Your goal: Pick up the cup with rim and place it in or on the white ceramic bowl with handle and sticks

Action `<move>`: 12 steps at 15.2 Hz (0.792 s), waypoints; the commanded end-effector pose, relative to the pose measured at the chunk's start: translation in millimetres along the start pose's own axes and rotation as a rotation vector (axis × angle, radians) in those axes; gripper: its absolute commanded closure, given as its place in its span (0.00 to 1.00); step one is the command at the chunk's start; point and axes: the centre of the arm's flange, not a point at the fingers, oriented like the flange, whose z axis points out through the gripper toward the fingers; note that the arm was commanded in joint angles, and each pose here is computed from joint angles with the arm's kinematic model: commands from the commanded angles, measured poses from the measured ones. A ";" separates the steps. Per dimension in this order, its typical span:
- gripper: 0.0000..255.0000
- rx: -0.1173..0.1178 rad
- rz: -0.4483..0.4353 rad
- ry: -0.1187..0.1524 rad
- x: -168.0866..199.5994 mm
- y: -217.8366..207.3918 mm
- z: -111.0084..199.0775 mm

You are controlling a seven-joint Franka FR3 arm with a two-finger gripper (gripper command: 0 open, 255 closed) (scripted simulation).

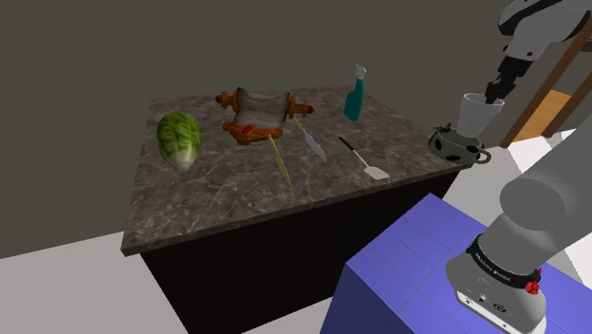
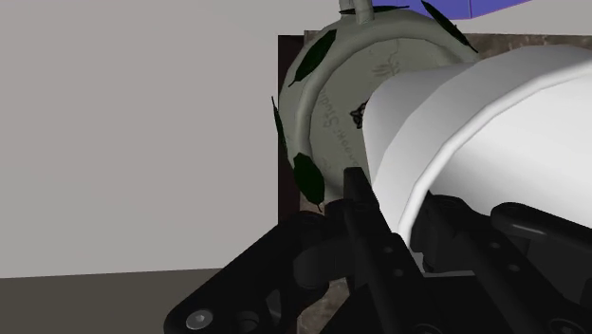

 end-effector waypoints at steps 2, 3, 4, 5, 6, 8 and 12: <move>1.00 0.000 0.000 0.001 -0.3 0.0 0.6; 1.00 0.000 0.000 0.001 -0.3 0.0 0.6; 1.00 0.000 0.000 0.001 -0.3 0.0 0.6; 1.00 0.000 0.000 0.001 -0.3 0.0 0.6; 0.00 0.000 0.000 0.001 -0.3 0.0 0.6; 0.00 0.000 0.000 0.001 -0.3 0.0 0.6; 0.00 0.000 0.000 0.001 -0.3 0.0 -12.6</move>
